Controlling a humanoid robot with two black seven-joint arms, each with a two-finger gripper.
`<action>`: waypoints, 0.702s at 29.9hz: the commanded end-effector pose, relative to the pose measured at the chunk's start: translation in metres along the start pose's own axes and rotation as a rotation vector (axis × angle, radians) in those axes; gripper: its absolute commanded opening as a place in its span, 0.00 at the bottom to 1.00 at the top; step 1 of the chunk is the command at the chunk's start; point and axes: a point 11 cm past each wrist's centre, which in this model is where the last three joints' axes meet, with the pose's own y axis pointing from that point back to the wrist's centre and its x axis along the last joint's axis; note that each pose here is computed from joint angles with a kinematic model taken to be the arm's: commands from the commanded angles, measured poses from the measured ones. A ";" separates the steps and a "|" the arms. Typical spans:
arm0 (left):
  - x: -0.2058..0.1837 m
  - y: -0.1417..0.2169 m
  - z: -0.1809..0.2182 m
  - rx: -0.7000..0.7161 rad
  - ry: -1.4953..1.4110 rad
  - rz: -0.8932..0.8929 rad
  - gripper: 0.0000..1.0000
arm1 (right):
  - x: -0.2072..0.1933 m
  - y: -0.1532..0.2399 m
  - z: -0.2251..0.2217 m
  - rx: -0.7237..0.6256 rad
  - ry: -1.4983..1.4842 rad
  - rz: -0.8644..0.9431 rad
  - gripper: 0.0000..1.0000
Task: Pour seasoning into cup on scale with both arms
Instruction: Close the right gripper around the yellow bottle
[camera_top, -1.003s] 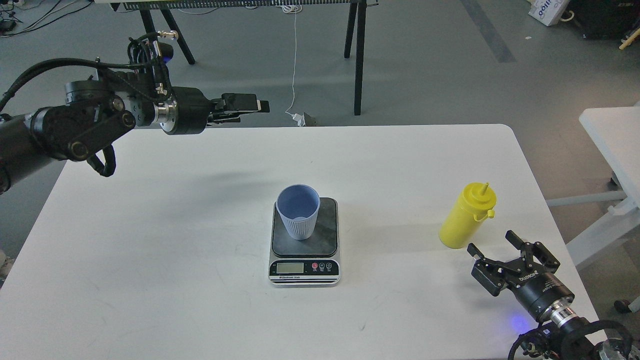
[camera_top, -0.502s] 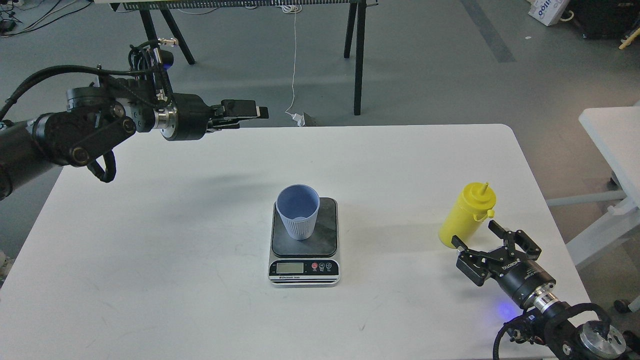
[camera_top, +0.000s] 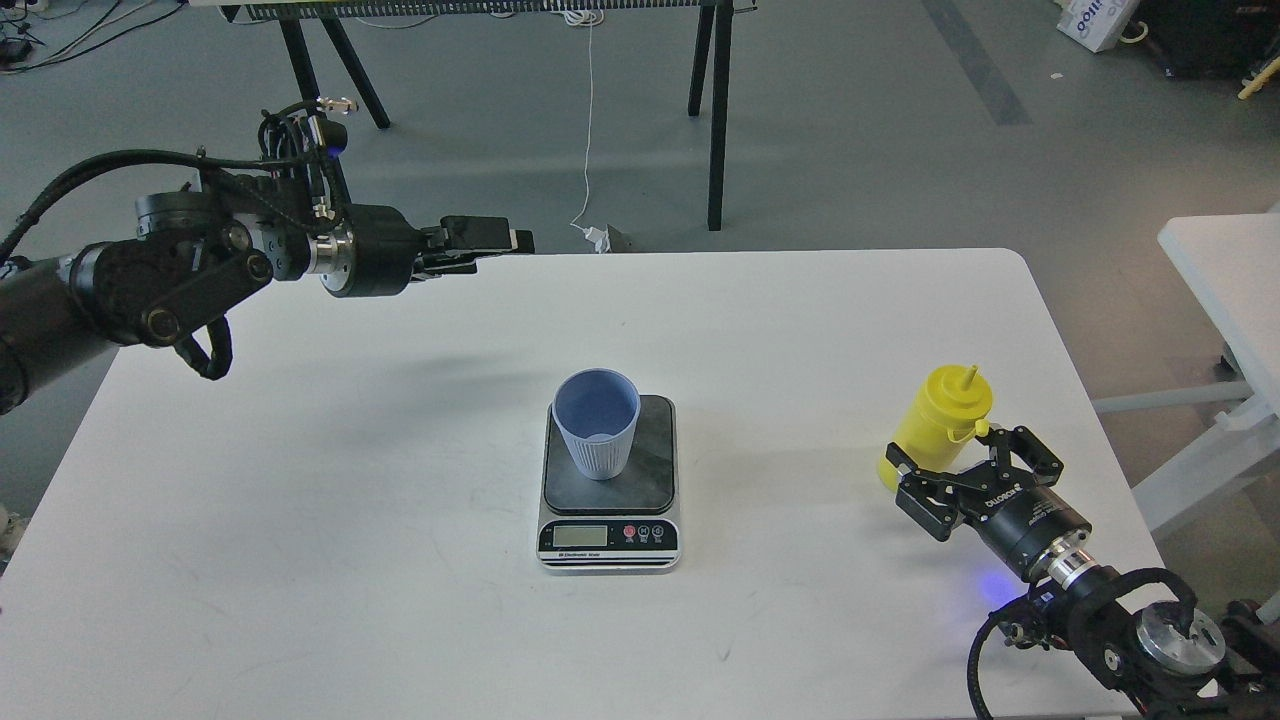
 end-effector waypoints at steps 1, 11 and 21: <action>0.001 0.003 -0.003 0.007 0.004 0.006 0.99 | -0.002 -0.010 0.000 -0.004 0.021 0.003 0.99; -0.005 0.007 -0.013 0.022 0.020 0.003 0.99 | -0.001 -0.025 0.013 -0.057 0.092 0.020 0.25; -0.005 0.007 -0.014 0.023 0.021 0.002 0.99 | -0.094 -0.079 -0.008 -0.085 0.283 -0.137 0.08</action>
